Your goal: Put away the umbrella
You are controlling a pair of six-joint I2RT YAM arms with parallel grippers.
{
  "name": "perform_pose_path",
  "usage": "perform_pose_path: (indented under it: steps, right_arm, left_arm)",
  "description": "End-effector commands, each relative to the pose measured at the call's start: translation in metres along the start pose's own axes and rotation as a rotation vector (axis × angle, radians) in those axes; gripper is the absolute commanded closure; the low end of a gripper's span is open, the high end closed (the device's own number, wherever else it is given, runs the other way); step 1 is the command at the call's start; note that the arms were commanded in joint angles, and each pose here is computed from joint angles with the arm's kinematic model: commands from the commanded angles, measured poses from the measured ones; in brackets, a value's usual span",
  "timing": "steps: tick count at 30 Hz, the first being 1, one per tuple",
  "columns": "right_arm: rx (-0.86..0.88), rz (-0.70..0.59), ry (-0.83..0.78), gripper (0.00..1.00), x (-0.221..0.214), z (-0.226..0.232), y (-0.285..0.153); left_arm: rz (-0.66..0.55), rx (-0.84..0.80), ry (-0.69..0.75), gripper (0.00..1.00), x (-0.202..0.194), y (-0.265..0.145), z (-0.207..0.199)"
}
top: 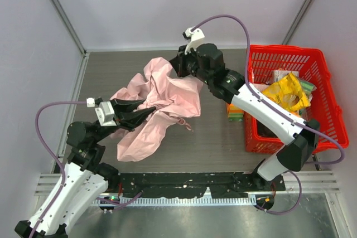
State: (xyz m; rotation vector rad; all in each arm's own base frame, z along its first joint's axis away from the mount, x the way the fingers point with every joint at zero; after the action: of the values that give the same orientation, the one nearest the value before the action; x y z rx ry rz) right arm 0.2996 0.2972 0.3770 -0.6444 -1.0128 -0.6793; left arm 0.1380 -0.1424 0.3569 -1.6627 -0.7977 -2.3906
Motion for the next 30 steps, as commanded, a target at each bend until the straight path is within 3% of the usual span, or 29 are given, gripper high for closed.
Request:
perform_pose_path:
  steps: [1, 6, 10, 15, 18, 20, 21, 23, 24, 28, 30]
  right_arm:
    - [0.207, -0.088, 0.046, 0.99, 0.018, 0.053, -0.011]
    - [0.459, 0.085, 0.097, 0.99, -0.022, 0.096, -0.015]
    - [0.67, 0.31, 0.083, 0.99, -0.056, 0.117, -0.035]
    - [0.612, 0.312, 0.16, 0.99, -0.05, 0.115, -0.046]
    - [0.456, 0.272, 0.14, 0.98, -0.035, 0.107, -0.036]
    - [0.323, 0.234, 0.065, 0.89, -0.019, 0.094, -0.036]
    - [0.299, 0.218, 0.041, 0.78, -0.01, 0.088, -0.038]
    - [0.195, 0.2, 0.021, 0.7, 0.02, 0.048, -0.045]
    - [0.194, 0.161, 0.006, 0.67, 0.037, 0.041, -0.054]
    - [0.202, 0.114, -0.086, 0.37, 0.073, -0.002, -0.085]
    - [0.237, 0.106, -0.14, 0.32, 0.076, -0.005, -0.101]
  left_arm:
    - [-0.161, 0.038, 0.069, 1.0, 0.031, 0.008, 0.008]
    - [-0.205, 0.024, 0.067, 1.0, 0.035, 0.014, 0.01]
    - [-0.22, 0.021, 0.082, 1.0, 0.04, 0.013, 0.01]
    - [-0.298, 0.095, 0.02, 1.0, 0.048, 0.01, 0.013]
    - [-0.355, 0.121, -0.05, 1.0, 0.05, 0.012, 0.016]
    - [-0.371, 0.144, -0.078, 1.0, 0.047, 0.012, 0.018]
    - [-0.376, 0.156, -0.089, 1.0, 0.046, 0.012, 0.019]
    - [-0.375, 0.177, -0.111, 1.0, 0.041, 0.01, 0.019]
    - [-0.371, 0.186, -0.121, 1.0, 0.037, 0.009, 0.02]
    - [-0.369, 0.225, -0.175, 1.0, 0.026, 0.005, 0.02]
    - [-0.371, 0.233, -0.192, 1.0, 0.023, 0.004, 0.02]
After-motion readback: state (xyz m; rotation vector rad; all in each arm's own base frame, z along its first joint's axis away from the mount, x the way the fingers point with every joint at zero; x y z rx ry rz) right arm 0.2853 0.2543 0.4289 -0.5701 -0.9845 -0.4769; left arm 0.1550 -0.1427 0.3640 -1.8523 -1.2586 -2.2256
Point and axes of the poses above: each gripper's point midway between its finger pads, its own y axis out along the fingers, its own z axis along the line the jaws close on, x = y × z, the point moved 7 cm from there along -y, back along the fingers, and after that the axes turned 9 degrees about y, right-handed, at the moved point
